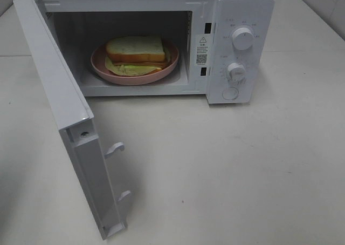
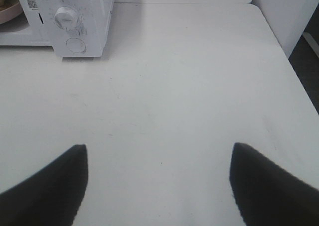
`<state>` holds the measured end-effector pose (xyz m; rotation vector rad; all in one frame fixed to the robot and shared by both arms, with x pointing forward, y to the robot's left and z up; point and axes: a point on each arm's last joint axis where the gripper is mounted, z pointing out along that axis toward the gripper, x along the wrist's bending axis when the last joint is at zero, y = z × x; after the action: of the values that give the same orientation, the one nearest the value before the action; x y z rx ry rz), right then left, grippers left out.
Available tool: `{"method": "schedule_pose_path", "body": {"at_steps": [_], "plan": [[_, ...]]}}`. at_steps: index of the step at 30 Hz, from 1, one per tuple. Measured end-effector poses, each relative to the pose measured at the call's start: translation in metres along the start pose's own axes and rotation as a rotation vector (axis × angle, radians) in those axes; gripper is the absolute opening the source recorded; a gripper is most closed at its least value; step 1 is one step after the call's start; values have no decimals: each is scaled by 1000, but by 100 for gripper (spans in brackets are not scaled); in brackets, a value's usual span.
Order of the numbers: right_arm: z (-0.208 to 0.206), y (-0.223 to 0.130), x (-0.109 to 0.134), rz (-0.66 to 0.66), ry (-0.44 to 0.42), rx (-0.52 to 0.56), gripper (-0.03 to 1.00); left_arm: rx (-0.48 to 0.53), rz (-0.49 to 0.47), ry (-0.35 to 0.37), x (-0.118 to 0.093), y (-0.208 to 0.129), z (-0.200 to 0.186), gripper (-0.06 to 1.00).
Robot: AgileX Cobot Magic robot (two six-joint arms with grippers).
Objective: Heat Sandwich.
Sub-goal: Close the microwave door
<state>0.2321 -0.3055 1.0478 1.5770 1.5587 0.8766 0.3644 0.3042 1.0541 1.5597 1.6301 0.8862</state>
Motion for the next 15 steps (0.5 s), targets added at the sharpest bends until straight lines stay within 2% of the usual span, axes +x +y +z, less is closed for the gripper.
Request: {"method": "schedule_pose_path", "body": {"at_steps": [2,4,7,8,10,12,15], "plan": [[0,0,0,0,0,0,76,-14,1,2,0,-2,4,0],[0,0,0,0,0,0,76,-99,3,11,2,-7,14,0],[0,0,0,0,0,0,76,-149,2,16,2,-13,19,0],[0,0,0,0,0,0,76,-203,4,22,3,-17,22,0],[0,0,0,0,0,0,76,-230,12,26,4,-21,24,0],[0,0,0,0,0,0,76,-306,43,33,4,-27,29,0],[0,0,0,0,0,0,76,-331,67,34,4,-33,34,0]]}}
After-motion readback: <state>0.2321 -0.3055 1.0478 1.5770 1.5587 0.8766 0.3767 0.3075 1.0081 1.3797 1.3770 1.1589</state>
